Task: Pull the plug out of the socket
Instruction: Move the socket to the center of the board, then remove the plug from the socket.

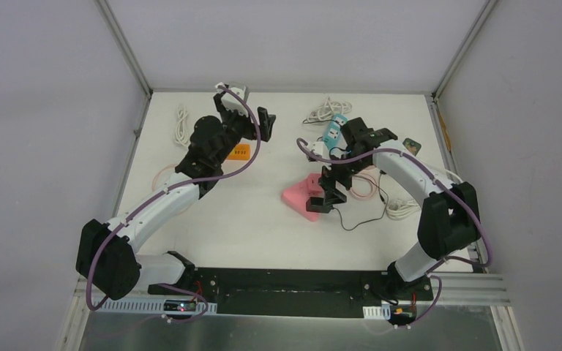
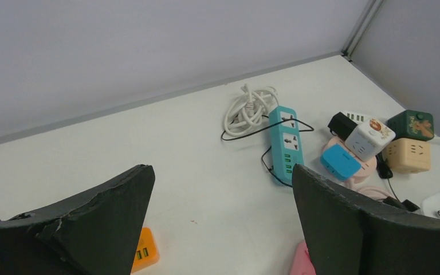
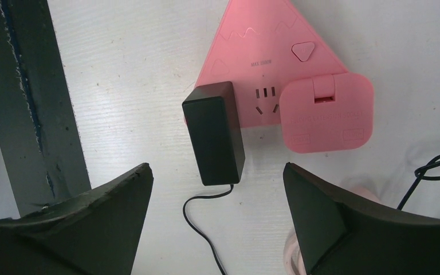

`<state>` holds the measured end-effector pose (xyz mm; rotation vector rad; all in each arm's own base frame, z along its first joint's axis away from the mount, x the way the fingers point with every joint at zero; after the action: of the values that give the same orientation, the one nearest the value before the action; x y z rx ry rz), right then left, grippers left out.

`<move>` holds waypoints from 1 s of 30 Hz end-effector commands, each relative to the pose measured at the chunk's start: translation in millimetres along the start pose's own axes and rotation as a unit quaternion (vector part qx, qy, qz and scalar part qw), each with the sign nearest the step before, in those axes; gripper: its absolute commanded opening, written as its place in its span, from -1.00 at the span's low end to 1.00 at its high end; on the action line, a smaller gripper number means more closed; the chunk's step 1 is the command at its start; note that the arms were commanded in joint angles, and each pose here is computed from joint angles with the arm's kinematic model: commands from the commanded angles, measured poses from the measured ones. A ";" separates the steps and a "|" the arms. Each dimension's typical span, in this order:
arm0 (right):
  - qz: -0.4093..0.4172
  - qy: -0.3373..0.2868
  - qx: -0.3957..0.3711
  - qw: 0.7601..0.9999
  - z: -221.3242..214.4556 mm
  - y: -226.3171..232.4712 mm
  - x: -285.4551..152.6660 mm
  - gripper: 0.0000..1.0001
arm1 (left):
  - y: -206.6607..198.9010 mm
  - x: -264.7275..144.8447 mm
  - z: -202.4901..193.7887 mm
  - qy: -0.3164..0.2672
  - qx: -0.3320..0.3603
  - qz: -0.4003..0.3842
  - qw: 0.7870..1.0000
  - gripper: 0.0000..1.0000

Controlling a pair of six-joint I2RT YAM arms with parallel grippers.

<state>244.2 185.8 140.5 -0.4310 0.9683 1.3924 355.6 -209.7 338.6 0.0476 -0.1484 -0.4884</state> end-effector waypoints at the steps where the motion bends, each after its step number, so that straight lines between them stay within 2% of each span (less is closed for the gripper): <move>1: 0.008 -0.053 -0.023 0.998 13.1 10.4 -10.8 0.76 | -14.6 -8.1 -1.4 0.000 -0.057 -0.040 0.998 0.90; 6: 0.008 -0.082 -0.046 0.996 14.1 13.3 -13.4 0.76 | -33.9 -28.9 -45.0 0.023 -0.150 -0.070 0.986 0.90; 12: 0.015 -0.096 -0.059 0.994 12.0 15.8 -12.6 0.78 | -62.5 -58.1 -90.4 0.045 -0.278 -0.115 0.953 0.84; 15: 0.025 -0.092 -0.057 0.994 10.3 16.9 -10.2 0.78 | -80.5 -66.1 -110.4 0.078 -0.293 -0.124 0.945 0.81; 22: 0.029 -0.091 -0.065 0.993 7.8 18.2 -8.6 0.78 | -124.8 -82.7 -144.1 0.156 -0.240 -0.078 0.955 0.81; 25: 0.021 -0.090 -0.067 0.993 6.7 15.1 -7.2 0.77 | -134.3 -86.4 -158.4 0.164 -0.279 -0.063 0.944 0.81; 30: -0.003 -0.096 -0.058 0.994 6.1 4.9 -1.5 0.77 | -149.4 -80.6 -173.0 0.161 -0.351 -0.054 0.921 0.64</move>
<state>230.9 185.4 140.3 -0.3653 0.8261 1.4794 234.8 -293.7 142.7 -0.4101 0.3815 -0.6761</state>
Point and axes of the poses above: each gripper's point midway between its finger pads, its own x axis out along the fingers, its own y axis along the line the jaws close on, z = x × y, the point moved 3 cm from there along -x, back along the fingers, and after that the axes turned 7 degrees about x, right-handed, at the moved point
